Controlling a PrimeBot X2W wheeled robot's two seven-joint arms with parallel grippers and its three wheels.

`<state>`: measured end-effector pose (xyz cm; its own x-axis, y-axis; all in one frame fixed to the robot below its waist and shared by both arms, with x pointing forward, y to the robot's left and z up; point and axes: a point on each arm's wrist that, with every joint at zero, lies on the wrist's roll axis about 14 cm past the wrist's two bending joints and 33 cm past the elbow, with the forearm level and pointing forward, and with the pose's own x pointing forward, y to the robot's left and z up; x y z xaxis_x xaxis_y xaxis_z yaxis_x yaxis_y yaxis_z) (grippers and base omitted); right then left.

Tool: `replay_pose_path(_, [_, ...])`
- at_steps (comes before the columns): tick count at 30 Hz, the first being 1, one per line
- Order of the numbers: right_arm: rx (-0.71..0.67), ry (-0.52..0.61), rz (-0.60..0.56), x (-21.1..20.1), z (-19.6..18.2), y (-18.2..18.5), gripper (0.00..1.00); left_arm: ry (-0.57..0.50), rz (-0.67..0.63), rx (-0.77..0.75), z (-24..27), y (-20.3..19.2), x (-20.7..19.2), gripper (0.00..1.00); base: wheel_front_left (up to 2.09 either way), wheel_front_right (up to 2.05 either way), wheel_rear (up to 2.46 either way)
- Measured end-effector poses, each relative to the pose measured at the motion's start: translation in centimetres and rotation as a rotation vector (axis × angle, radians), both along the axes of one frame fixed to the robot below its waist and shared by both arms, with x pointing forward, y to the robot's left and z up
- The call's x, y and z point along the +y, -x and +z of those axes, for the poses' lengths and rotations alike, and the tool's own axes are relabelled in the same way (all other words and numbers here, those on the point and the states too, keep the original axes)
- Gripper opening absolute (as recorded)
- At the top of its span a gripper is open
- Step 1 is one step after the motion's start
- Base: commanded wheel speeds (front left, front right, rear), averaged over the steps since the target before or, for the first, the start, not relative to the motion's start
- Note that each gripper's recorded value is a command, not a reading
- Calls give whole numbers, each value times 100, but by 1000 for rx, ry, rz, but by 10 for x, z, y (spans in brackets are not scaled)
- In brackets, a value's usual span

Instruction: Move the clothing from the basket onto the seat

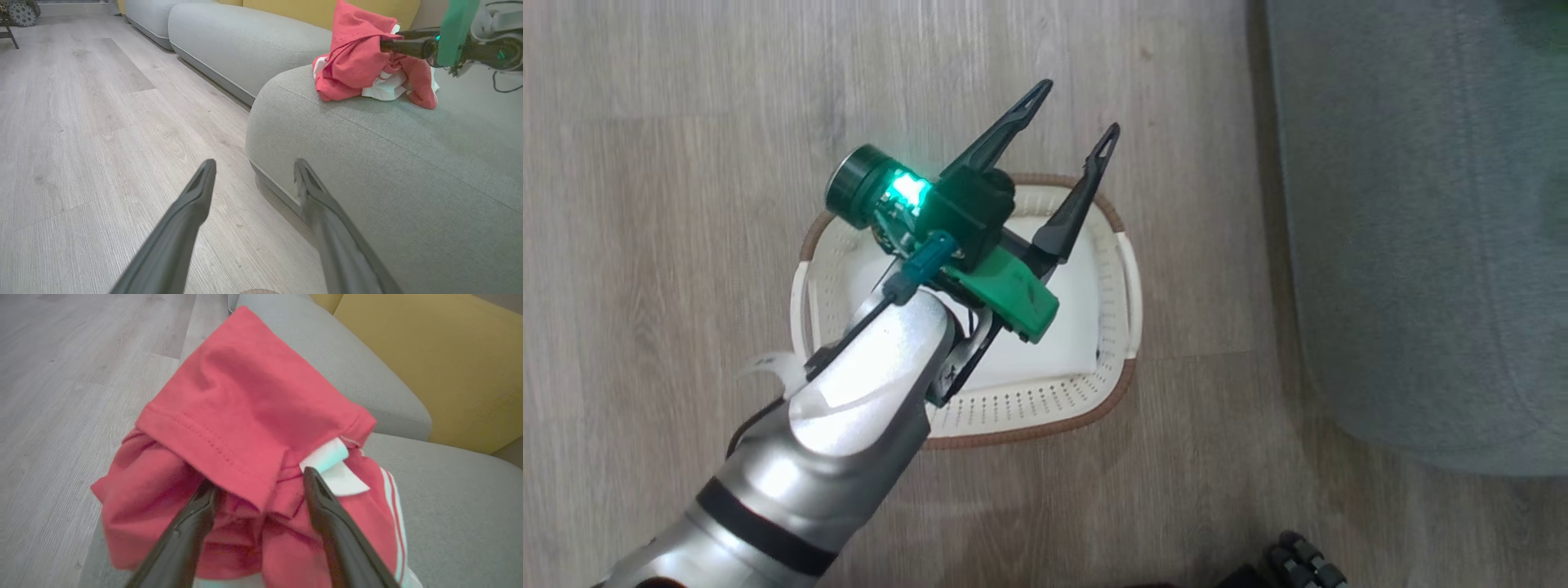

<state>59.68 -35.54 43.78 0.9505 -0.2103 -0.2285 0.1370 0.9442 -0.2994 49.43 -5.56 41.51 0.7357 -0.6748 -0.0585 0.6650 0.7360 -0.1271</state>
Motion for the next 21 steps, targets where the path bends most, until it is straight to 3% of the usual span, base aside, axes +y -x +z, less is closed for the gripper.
replay_pose_path(11, [-78, -45, 37, 11, 31, 46, 100, 21, 54, -2, 25, 15, 7, 100, 0, 0, 0])
replay_pose_path(21, [-186, -71, 109, 37, 79, 80, 100, 36, 226, 1, 52, 36, 46, 100, 0, 0, 0])
